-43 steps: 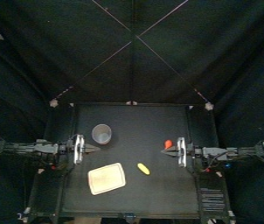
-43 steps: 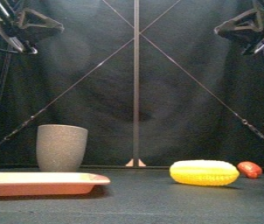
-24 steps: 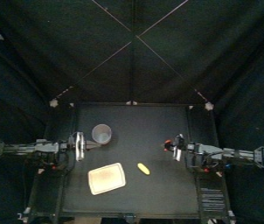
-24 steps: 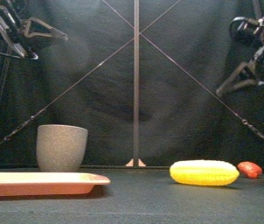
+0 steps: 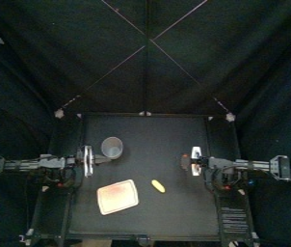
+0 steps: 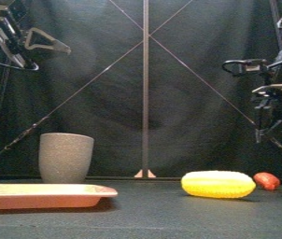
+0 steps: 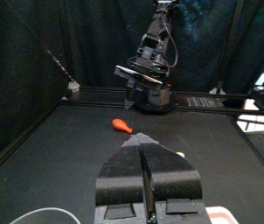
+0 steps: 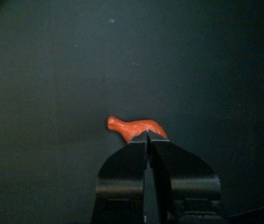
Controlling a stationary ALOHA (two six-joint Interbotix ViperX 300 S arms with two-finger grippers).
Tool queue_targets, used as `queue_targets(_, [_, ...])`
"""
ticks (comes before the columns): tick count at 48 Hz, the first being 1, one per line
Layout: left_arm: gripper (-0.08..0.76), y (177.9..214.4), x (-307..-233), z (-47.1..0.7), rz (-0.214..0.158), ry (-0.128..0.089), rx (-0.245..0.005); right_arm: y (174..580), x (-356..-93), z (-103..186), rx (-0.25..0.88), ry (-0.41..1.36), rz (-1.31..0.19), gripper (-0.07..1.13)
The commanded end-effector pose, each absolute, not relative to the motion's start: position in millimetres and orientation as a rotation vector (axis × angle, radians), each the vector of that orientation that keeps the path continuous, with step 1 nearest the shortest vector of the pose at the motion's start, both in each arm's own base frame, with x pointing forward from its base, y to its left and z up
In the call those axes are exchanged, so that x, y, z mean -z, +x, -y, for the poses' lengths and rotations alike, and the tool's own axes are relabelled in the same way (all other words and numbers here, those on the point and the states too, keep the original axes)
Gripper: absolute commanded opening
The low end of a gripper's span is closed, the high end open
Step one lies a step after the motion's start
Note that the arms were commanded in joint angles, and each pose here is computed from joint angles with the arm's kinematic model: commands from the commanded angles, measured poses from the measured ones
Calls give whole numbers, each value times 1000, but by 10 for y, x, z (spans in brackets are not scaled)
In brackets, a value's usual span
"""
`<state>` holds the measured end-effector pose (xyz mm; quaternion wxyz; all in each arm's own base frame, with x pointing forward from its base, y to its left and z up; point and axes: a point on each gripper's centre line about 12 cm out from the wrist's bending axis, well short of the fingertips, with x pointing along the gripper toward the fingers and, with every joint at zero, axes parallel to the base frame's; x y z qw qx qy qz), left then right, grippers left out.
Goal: Pick the drumstick then place it in the grey bowl
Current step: Pick the drumstick
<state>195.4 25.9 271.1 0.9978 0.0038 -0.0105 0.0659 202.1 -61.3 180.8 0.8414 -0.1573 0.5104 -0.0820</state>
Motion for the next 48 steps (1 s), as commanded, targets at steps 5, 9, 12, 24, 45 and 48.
queue_targets(5, [3, 1972, -2768, -268, 38, 34, -133, 2201, -1816, 457, 46, -514, -1103, 250])
queue_targets(9, [3, 1972, -2773, -266, 42, 40, -131, 2222, -1762, 420, -2, -567, -1149, 353])
queue_targets(12, [3, 1971, -2774, -264, 46, 42, -130, 2209, -1697, 417, -31, -585, -1211, 452])
queue_targets(24, [5, 1965, -2785, -261, 71, 48, -129, 2230, -1487, 432, -78, -601, -1311, 831])
queue_targets(45, [17, 1964, -2794, -260, 78, 48, -128, 2314, -1322, 821, -39, -729, -1414, 940])
queue_targets(48, [17, 1964, -2794, -260, 78, 48, -128, 2344, -1268, 853, -48, -744, -1409, 941])
